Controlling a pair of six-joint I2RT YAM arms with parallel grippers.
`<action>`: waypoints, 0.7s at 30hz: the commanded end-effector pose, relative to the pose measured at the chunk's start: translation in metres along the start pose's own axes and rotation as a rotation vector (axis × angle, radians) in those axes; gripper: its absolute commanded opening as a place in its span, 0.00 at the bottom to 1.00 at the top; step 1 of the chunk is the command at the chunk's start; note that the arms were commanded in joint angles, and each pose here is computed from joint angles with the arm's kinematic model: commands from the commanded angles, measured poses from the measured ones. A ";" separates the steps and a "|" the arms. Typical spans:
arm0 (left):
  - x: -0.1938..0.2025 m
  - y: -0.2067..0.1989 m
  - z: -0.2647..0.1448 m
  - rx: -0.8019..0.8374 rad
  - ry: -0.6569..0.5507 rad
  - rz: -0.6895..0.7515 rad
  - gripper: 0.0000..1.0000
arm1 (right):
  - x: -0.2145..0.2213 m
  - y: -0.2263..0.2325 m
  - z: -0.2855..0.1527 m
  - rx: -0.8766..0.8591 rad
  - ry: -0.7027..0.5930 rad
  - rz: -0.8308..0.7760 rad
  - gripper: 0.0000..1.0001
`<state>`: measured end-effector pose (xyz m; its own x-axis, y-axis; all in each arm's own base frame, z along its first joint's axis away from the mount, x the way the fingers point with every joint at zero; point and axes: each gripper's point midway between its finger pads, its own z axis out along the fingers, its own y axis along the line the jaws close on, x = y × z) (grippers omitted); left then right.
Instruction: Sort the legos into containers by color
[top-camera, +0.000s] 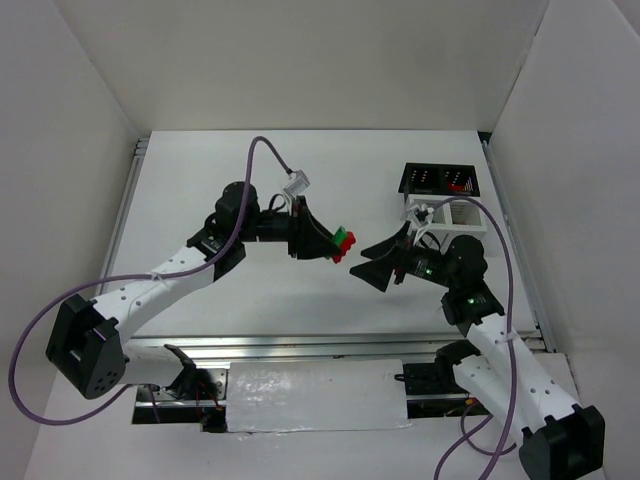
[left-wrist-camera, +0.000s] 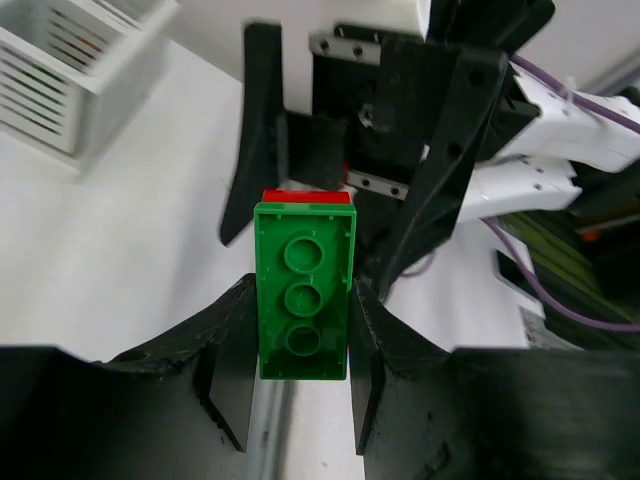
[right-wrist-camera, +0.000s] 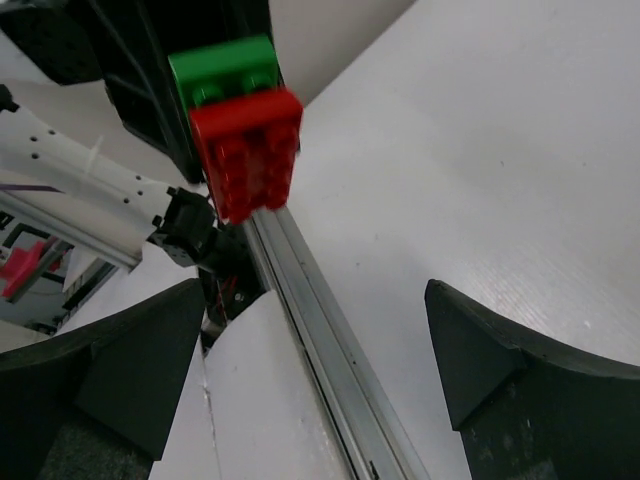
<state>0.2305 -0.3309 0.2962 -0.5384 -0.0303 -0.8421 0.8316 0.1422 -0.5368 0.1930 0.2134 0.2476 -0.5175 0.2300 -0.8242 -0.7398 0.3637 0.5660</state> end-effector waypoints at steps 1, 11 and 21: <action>0.011 -0.031 0.003 0.131 0.037 0.002 0.00 | -0.023 0.034 -0.005 -0.121 -0.086 -0.097 0.98; 0.015 -0.055 0.002 0.203 0.047 0.034 0.00 | -0.037 0.056 -0.005 -0.199 -0.135 -0.099 0.78; 0.017 -0.059 0.002 0.229 0.047 0.028 0.00 | -0.036 0.066 0.005 -0.268 -0.116 -0.106 0.38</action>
<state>0.1831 -0.3438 0.2916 -0.5743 0.0525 -0.8169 0.8173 -0.0193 -0.5759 0.1740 0.2291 0.2970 -0.4574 0.3052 -0.8352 -0.8273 0.1983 0.5255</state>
